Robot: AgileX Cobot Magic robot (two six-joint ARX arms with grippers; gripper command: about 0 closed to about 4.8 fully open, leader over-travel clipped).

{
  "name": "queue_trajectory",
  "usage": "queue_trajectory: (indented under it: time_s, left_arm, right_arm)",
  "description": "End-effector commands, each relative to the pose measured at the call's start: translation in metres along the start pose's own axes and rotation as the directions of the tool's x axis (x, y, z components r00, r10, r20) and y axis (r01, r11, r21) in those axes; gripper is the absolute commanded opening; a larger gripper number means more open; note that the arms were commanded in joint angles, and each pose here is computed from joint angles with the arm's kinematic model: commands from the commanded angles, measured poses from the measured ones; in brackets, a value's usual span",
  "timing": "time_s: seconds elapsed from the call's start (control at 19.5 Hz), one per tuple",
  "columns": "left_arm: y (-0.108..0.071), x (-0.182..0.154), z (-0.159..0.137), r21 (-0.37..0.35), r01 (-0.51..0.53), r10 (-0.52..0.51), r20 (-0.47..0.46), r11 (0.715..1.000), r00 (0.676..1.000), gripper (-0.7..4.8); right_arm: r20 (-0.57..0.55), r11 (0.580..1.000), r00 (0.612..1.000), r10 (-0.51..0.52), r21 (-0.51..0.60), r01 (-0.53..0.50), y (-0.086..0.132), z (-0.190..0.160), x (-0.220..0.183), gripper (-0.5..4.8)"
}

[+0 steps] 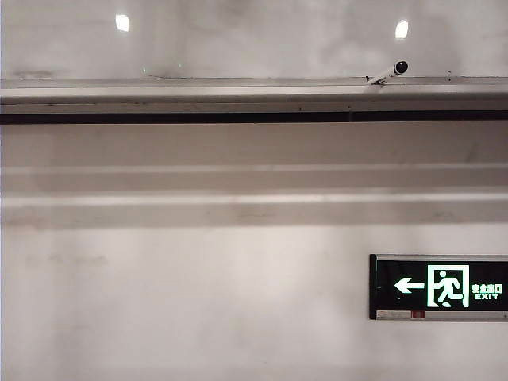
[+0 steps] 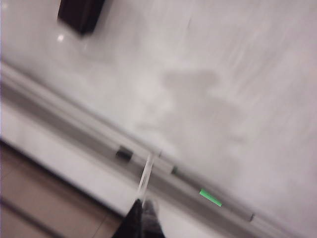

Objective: Wipe the whiteboard clean using the black magnetic whiteboard eraser attached to the whiteboard.

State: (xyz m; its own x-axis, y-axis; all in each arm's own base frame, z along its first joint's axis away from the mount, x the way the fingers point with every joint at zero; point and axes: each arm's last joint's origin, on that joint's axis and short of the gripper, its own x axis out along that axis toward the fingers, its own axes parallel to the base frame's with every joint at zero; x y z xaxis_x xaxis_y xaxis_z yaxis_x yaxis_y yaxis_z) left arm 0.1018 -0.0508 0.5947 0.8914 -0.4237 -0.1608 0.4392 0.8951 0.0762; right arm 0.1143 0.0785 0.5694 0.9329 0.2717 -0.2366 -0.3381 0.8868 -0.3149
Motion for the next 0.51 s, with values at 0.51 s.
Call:
queue_trajectory:
  time_s: [0.51]
  left_arm:
    - [0.001, -0.1, -0.089, -0.038, -0.178, 0.181, 0.129, 0.983, 0.975, -0.06]
  right_arm:
    - [0.264, 0.984, 0.964, -0.025, 0.175, -0.023, 0.021, -0.098, -0.008, -0.01]
